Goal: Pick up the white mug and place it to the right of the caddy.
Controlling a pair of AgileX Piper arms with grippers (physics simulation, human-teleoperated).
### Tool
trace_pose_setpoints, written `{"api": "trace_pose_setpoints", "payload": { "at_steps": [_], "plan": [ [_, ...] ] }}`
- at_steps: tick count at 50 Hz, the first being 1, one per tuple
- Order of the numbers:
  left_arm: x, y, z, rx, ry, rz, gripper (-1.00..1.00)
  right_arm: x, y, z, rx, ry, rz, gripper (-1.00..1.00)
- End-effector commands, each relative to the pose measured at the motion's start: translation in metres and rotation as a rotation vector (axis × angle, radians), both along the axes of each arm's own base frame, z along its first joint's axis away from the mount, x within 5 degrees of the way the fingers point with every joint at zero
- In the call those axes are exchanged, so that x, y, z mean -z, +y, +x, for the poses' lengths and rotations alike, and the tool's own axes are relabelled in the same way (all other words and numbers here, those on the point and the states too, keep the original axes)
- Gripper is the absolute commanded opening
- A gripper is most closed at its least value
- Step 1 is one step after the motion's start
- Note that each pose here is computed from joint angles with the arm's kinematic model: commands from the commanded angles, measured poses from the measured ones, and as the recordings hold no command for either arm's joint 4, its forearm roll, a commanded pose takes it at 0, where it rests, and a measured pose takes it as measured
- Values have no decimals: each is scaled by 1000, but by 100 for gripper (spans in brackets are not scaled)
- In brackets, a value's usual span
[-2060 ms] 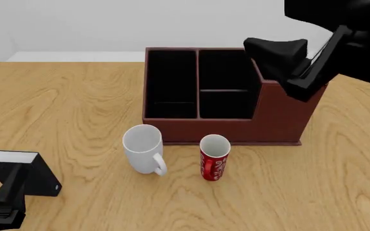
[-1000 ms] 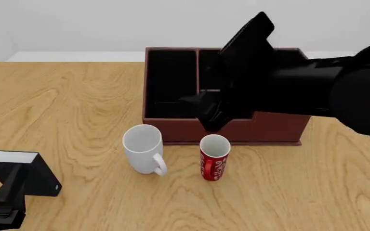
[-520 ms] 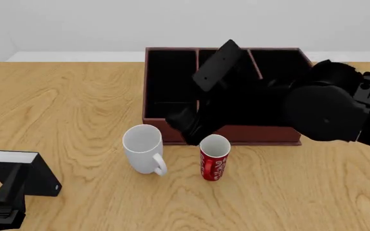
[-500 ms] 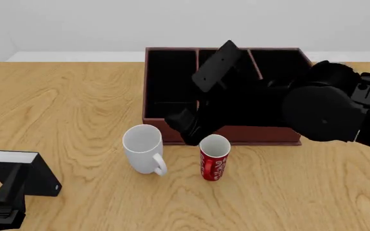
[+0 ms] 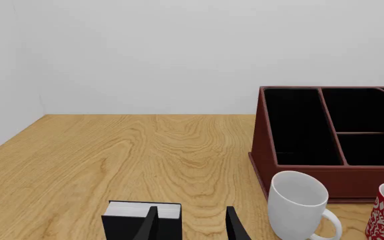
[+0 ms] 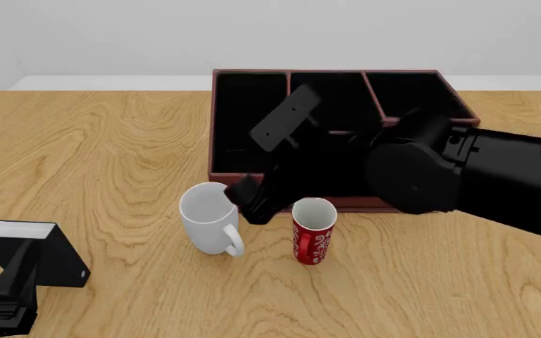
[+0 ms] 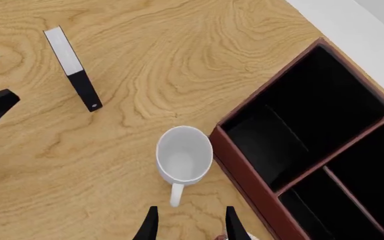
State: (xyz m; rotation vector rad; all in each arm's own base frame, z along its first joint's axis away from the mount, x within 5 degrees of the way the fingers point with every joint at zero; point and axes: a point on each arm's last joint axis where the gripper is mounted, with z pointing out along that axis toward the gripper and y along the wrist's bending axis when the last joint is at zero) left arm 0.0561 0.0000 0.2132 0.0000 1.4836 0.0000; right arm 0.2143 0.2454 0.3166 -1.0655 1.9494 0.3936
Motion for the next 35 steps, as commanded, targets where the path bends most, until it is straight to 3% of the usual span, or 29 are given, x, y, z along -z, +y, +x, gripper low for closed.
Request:
{"api": "trace_pose_setpoints", "payload": {
  "at_steps": [1, 35],
  "plan": [
    [0, 0, 0, 0, 0, 0, 100, 15, 12, 4, 1, 37, -10, 100],
    [0, 0, 0, 0, 0, 0, 100, 68, 34, 17, 30, 137, -55, 100]
  ]
}}
